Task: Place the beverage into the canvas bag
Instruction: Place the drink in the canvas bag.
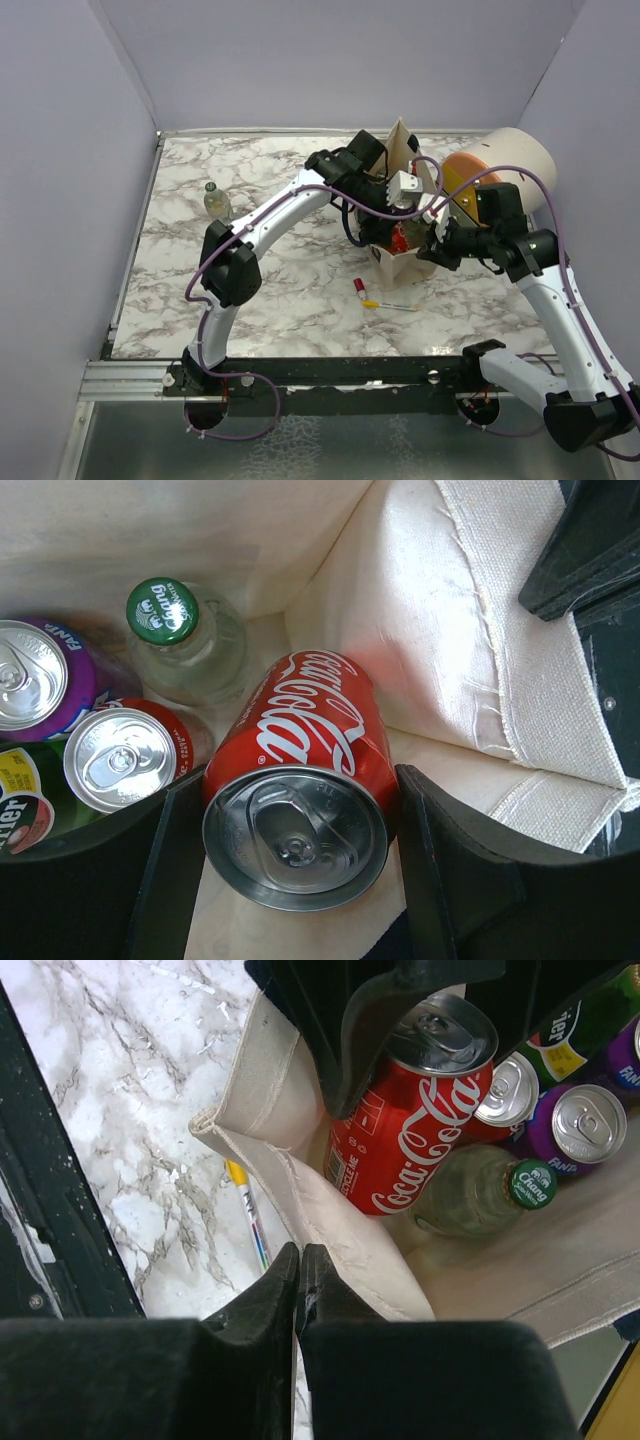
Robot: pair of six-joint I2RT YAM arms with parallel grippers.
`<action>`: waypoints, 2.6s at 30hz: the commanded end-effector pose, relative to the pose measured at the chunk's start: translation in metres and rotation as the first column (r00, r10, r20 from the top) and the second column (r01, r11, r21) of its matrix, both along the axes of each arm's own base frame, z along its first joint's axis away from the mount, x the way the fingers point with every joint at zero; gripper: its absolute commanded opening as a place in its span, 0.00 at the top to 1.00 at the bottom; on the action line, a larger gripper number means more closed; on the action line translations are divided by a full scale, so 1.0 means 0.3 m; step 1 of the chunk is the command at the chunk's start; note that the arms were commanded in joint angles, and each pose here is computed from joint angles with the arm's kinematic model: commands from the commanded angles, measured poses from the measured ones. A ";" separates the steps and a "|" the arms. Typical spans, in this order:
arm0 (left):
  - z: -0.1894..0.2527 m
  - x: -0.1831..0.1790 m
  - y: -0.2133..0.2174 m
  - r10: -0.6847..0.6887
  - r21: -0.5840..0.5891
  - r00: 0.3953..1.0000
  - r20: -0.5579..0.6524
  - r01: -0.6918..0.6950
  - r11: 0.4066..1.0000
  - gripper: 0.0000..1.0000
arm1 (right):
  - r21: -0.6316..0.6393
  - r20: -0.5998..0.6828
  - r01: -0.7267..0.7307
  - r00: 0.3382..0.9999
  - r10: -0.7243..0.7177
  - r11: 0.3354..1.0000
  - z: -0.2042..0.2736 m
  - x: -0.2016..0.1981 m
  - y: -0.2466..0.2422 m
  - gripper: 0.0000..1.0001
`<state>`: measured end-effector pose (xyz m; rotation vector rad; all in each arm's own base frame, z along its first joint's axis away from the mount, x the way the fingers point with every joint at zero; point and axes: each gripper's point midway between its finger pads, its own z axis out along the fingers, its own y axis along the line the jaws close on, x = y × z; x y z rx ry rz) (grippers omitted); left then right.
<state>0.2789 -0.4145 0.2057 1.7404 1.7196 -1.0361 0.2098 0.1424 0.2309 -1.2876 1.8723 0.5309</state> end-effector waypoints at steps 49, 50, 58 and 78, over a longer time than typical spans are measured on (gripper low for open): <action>-0.276 -0.085 -0.062 -0.282 0.308 0.946 0.162 0.223 0.925 0.97 | 0.076 0.009 0.045 0.999 -0.046 0.996 0.104 -0.067 0.002 0.99; -0.284 -0.085 -0.062 -0.288 0.314 0.944 0.162 0.227 0.922 0.97 | 0.074 0.008 0.046 0.999 -0.047 0.996 0.102 -0.067 0.001 0.99; -0.326 -0.074 -0.066 -0.284 0.332 0.943 0.176 0.214 0.919 0.90 | 0.072 0.015 0.053 0.998 -0.055 0.996 0.101 -0.067 -0.003 0.99; -0.344 -0.067 -0.058 -0.182 0.328 0.966 0.182 0.115 0.937 0.40 | 0.054 0.021 0.065 0.998 -0.066 0.996 0.087 -0.055 -0.012 0.99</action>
